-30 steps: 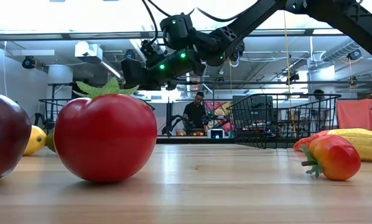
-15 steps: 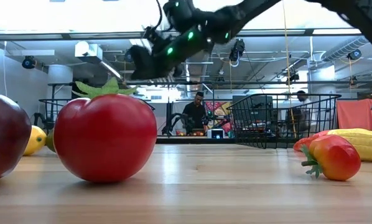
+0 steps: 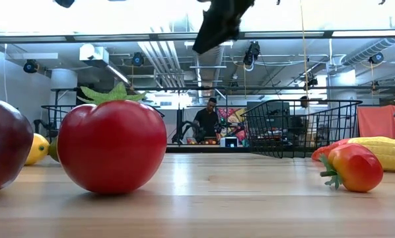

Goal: Sort produce into baskets
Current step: Put the top red tomato into the right black wire basket

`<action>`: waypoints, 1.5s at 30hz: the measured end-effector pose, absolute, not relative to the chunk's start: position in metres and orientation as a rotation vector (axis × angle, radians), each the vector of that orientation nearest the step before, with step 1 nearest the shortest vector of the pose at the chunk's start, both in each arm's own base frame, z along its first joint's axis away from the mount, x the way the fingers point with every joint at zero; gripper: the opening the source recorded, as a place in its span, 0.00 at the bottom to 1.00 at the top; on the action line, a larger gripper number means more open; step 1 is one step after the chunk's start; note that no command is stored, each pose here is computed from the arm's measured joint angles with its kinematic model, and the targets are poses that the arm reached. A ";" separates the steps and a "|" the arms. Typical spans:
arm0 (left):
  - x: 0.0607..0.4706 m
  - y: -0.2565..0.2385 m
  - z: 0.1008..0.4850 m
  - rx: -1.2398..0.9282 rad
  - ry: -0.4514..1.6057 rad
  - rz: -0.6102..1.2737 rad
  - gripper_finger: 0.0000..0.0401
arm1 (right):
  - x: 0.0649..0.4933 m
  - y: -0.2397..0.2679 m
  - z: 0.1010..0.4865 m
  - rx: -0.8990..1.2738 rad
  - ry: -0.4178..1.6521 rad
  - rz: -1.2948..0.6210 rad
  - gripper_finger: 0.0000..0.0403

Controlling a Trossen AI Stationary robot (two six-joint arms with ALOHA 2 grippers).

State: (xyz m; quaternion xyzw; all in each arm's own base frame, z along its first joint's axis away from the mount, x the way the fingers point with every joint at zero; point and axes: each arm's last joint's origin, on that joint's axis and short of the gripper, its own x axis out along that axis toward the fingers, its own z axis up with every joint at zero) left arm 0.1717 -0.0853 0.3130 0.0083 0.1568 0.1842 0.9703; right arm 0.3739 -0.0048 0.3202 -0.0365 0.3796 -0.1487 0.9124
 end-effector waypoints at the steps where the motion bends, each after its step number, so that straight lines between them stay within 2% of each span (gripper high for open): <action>1: 0.175 -0.087 0.310 0.012 0.326 0.376 0.29 | 0.370 0.004 0.319 -0.090 0.783 -0.306 0.33; 5: 0.188 -0.096 0.298 -0.020 0.356 0.390 0.29 | 0.354 0.040 0.308 -0.119 0.742 -0.295 0.34; 11: 0.206 -0.108 0.283 -0.053 0.369 0.403 0.29 | 0.339 0.077 0.273 -0.132 0.650 -0.210 0.33; 19: 0.229 -0.123 0.274 -0.127 0.302 0.394 0.29 | 0.320 0.097 0.235 -0.147 0.569 -0.191 0.34; 25: 0.239 -0.128 0.289 -0.107 0.282 0.386 0.29 | 0.303 0.104 0.222 -0.167 0.531 -0.158 0.36; 32: 0.245 -0.133 0.299 -0.025 0.349 0.370 0.29 | 0.281 0.095 0.220 -0.174 0.419 -0.219 0.38; 38: 0.245 -0.134 0.293 0.000 0.386 0.371 0.29 | 0.258 0.087 0.238 -0.099 0.334 -0.224 0.39; 45: 0.242 -0.134 0.288 -0.013 0.428 0.359 0.29 | 0.230 0.076 0.259 0.025 0.328 -0.243 0.39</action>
